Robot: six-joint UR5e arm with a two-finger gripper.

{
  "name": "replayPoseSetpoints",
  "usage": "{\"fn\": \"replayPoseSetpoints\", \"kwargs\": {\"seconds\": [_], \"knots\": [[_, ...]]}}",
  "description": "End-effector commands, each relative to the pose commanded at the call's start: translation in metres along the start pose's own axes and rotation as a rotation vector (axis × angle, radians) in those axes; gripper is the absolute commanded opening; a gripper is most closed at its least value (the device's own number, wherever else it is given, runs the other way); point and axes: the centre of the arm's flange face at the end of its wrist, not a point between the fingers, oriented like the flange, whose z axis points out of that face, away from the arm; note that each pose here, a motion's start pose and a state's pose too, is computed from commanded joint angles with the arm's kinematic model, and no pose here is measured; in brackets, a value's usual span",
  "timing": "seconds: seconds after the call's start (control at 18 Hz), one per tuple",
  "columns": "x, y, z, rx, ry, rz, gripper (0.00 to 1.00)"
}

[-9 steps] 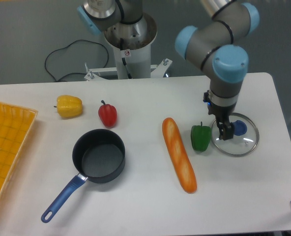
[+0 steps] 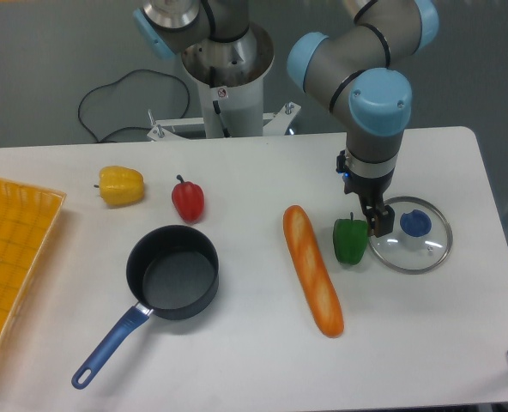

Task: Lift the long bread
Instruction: 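Move the gripper from the green pepper over the long baguette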

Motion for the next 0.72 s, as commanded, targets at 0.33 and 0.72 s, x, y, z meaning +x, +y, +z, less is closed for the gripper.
{"fn": "replayPoseSetpoints", "kwargs": {"seconds": [0.33, 0.72], "knots": [[0.003, -0.010, 0.016, 0.016, 0.023, -0.231, 1.00], [-0.008, -0.036, 0.024, 0.071, 0.030, -0.536, 1.00]]}}
